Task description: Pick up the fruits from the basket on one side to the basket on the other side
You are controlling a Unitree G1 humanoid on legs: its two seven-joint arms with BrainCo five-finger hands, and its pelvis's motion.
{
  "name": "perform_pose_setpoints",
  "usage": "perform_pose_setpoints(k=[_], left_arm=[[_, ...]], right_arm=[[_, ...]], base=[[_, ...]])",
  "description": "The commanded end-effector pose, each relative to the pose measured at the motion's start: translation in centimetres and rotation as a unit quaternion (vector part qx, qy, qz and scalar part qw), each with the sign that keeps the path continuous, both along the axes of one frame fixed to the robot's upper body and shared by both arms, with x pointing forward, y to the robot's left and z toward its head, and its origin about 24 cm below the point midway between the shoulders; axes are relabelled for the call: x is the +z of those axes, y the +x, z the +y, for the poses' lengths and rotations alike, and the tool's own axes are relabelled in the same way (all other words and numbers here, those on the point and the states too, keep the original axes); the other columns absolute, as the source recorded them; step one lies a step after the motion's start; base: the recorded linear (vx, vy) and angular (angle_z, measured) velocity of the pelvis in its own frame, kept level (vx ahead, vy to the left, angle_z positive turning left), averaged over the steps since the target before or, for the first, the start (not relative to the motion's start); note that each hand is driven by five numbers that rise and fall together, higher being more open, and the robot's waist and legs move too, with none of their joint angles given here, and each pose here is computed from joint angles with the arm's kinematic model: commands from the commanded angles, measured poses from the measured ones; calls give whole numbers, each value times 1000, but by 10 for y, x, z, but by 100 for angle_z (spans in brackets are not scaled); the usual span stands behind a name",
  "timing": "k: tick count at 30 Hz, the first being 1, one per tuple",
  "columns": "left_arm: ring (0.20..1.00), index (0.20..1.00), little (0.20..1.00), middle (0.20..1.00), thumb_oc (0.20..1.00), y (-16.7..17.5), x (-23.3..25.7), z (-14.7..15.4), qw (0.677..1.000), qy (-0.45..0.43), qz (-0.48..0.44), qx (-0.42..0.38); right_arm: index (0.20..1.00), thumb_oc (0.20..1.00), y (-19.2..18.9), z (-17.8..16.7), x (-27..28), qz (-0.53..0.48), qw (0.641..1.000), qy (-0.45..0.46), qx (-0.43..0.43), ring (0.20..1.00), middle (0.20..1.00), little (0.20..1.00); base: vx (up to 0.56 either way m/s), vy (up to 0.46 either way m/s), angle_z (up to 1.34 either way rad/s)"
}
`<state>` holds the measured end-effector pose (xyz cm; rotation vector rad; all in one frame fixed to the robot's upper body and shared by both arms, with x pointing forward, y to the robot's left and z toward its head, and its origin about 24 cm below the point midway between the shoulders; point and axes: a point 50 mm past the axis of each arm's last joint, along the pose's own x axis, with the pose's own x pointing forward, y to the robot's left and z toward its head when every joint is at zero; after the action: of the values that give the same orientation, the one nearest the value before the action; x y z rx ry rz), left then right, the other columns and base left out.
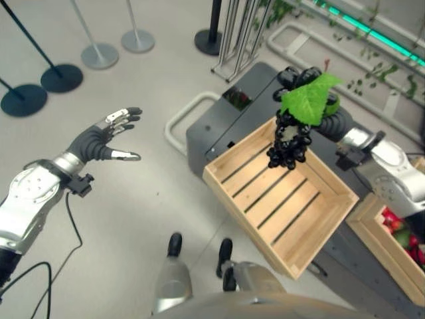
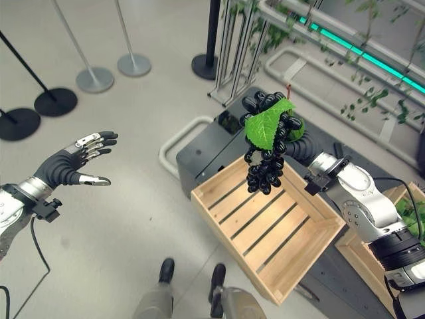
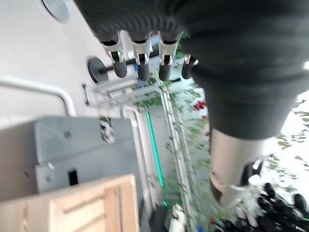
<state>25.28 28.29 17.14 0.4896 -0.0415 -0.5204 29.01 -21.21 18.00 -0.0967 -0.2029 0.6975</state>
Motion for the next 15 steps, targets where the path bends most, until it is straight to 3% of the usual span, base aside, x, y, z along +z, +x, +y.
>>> perform_pose_setpoints(k=[1,15], left_arm=[[1000,1000,1000,1000,1000,5,25,-5,999,-29,-13,-35],[1000,1000,1000,1000,1000,51,50,-93,978,34,6,-203]], right_arm=[[200,200,0,12,25,-61,997,20,34,200,200,200],[200,200,20,55,35,-70,993,-9,92,200,200,200]], base=[[67,7,-12],[47,3,-11]])
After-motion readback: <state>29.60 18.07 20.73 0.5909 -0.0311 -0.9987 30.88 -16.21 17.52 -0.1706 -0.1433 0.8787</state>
